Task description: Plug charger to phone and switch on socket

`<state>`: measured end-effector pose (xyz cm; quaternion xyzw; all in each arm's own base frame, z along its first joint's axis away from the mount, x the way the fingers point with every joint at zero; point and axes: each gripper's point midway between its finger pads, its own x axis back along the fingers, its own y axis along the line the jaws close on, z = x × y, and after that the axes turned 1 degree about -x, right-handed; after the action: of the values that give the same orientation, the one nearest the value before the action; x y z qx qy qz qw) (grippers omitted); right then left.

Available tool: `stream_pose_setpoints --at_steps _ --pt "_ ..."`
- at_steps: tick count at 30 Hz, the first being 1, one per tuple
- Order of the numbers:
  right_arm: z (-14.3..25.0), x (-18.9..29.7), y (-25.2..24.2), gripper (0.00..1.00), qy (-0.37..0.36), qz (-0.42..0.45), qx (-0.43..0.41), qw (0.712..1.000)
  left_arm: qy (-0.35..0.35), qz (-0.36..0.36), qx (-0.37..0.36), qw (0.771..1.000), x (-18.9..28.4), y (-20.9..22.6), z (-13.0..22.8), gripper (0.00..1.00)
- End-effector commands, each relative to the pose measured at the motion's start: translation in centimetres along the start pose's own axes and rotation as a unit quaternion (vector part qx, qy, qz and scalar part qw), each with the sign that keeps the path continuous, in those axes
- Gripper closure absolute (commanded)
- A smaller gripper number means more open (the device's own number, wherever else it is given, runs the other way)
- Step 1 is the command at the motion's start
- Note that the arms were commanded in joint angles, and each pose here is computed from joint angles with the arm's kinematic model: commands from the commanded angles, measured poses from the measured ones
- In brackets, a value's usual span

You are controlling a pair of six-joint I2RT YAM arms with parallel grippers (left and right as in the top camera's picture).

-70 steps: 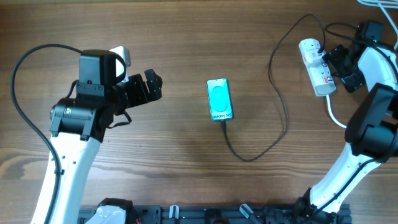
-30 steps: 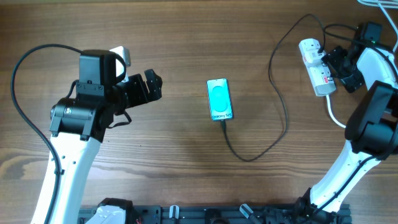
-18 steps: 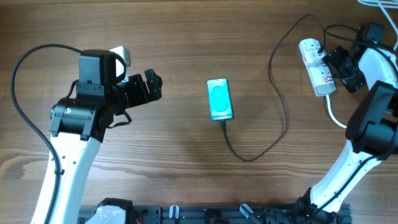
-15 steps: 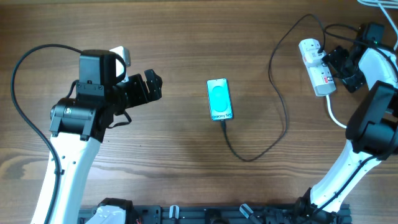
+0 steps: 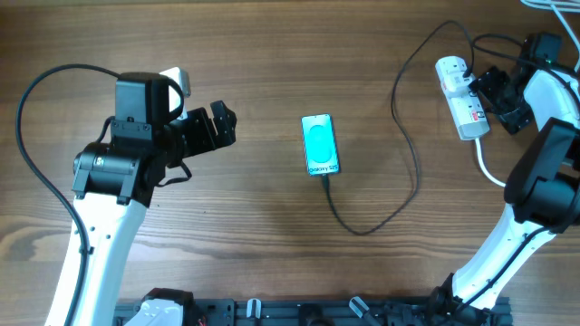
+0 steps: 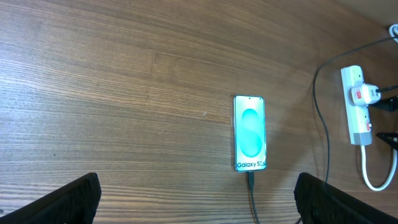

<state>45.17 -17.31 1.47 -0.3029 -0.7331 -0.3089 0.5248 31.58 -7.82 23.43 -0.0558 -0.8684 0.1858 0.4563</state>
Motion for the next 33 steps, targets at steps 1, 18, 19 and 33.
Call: stream_pose_setpoints --at_steps 1,18,19,33 --pt "1.92 -1.24 0.40 0.00 0.038 -0.005 0.020 0.999 -0.001 -0.010 -0.003 1.000 -0.20 0.51 -0.09 0.00" --pt "2.42 -1.19 0.80 0.00 0.049 -0.017 0.034 0.998 -0.001 -0.010 -0.003 1.000 -0.20 0.51 -0.09 0.00" --pt "2.42 -1.19 0.79 0.00 0.049 -0.017 0.034 0.998 -0.001 -0.010 -0.003 1.000 -0.20 0.51 -0.09 0.00" --pt "2.64 -1.19 0.65 0.00 0.053 -0.014 0.035 0.998 -0.001 -0.010 -0.003 1.000 -0.20 0.51 -0.09 0.00"
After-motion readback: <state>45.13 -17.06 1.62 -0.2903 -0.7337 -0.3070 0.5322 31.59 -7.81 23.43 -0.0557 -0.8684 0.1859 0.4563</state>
